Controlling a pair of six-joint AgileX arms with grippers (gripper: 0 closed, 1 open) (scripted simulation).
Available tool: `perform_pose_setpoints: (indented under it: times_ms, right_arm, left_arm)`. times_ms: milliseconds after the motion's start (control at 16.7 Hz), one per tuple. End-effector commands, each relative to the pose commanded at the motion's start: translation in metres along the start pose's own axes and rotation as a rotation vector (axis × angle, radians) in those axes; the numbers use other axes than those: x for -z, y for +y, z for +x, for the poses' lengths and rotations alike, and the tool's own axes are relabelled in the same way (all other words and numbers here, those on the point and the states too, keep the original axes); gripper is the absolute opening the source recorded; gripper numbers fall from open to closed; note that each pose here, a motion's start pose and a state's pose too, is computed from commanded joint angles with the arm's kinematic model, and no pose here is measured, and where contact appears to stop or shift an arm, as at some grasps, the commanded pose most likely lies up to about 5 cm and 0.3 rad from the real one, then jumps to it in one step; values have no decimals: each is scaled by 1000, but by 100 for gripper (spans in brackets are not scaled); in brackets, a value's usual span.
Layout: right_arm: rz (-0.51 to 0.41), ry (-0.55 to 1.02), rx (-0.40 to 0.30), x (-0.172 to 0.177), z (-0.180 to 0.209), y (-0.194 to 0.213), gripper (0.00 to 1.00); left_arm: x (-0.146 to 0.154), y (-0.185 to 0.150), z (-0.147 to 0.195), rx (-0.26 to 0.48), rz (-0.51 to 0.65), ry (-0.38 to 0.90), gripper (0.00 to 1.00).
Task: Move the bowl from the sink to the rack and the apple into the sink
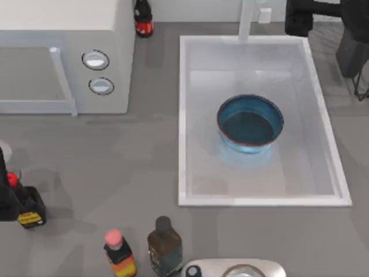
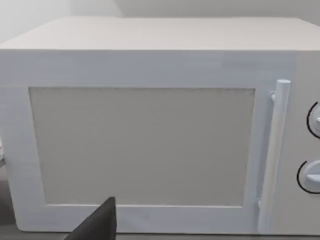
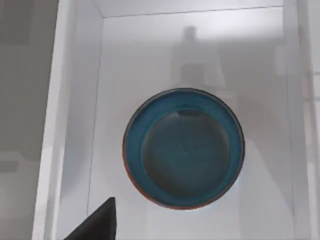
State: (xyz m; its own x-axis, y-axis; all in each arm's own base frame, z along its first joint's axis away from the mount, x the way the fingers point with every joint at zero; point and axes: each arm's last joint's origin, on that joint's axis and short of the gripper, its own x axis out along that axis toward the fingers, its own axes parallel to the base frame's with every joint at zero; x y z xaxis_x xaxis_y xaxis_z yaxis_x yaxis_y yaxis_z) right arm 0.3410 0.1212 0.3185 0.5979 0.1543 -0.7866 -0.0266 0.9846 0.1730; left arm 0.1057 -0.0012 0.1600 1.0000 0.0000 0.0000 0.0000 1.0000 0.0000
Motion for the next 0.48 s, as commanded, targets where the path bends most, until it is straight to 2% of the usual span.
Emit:
perform_pose_setpoints:
  times_ms: [240, 480]
  right_arm:
    - [-7, 202, 56, -20, 88, 51, 100]
    - [-23, 346, 117, -7, 166, 90, 100]
  left_arm:
    - [0, 0, 0, 0, 0, 0, 100]
    - [0, 0, 0, 0, 0, 0, 100]
